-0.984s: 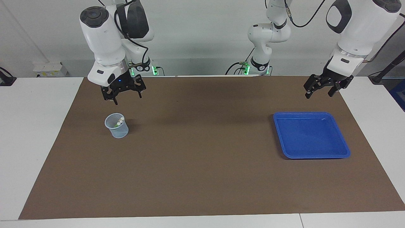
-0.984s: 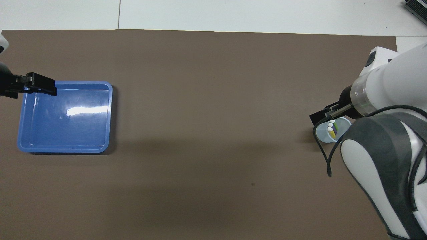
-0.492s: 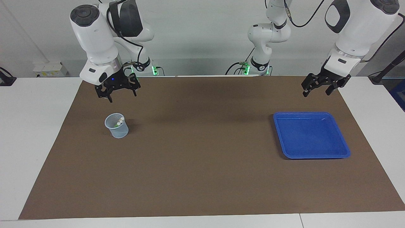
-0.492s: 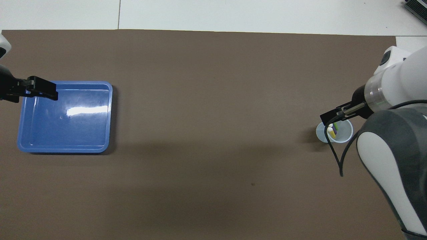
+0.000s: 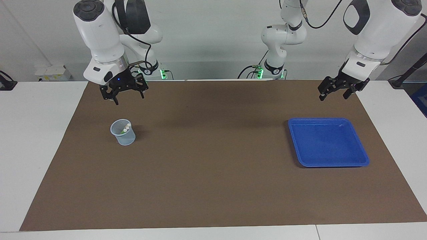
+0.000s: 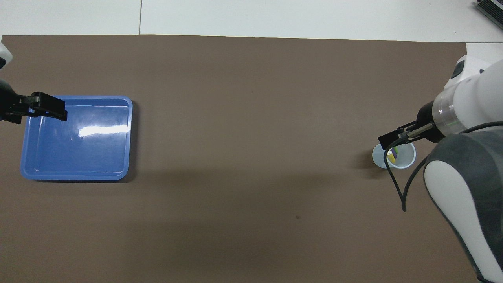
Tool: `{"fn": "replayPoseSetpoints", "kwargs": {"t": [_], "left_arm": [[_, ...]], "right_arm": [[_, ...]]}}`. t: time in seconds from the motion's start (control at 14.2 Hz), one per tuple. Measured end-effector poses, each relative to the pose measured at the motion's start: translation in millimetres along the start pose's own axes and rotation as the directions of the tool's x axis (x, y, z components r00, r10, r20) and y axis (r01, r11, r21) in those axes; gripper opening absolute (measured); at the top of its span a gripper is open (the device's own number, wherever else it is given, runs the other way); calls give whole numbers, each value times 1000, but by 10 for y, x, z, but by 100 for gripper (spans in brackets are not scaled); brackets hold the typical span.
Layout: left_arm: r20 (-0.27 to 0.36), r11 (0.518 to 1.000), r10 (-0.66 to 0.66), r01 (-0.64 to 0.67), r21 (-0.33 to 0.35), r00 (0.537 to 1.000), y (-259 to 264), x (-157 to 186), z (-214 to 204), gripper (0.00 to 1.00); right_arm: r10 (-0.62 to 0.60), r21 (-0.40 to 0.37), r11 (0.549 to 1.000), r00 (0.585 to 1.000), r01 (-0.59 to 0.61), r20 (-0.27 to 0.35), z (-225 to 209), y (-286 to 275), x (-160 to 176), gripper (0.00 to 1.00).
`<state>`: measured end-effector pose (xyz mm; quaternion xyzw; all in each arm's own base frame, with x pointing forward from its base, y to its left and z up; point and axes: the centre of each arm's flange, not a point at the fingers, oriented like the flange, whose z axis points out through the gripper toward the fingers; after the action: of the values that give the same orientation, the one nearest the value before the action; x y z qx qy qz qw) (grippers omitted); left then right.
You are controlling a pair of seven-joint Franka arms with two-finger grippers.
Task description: Transfer and insert pens with both arms
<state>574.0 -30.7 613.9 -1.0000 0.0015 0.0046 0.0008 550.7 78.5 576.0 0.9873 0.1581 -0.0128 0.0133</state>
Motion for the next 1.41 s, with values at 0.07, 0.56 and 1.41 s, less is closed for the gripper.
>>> {"fn": "replayPoseSetpoints", "kwargs": {"t": [0.07, 0.56, 1.41], "left_arm": [[-1, 1000, 0, 0, 0, 1000, 0, -2, -4, 100], [-2, 1000, 0, 0, 0, 1000, 0, -3, -9, 100], [-2, 1000, 0, 0, 0, 1000, 0, -3, -9, 100]], "right_arm": [[6, 0, 1000, 1000, -6, 0, -2, 0, -1, 100], [34, 0, 999, 999, -34, 1, 3, 59, -18, 100], [44, -1, 999, 999, -44, -4, -22, 82, -35, 100]]}}
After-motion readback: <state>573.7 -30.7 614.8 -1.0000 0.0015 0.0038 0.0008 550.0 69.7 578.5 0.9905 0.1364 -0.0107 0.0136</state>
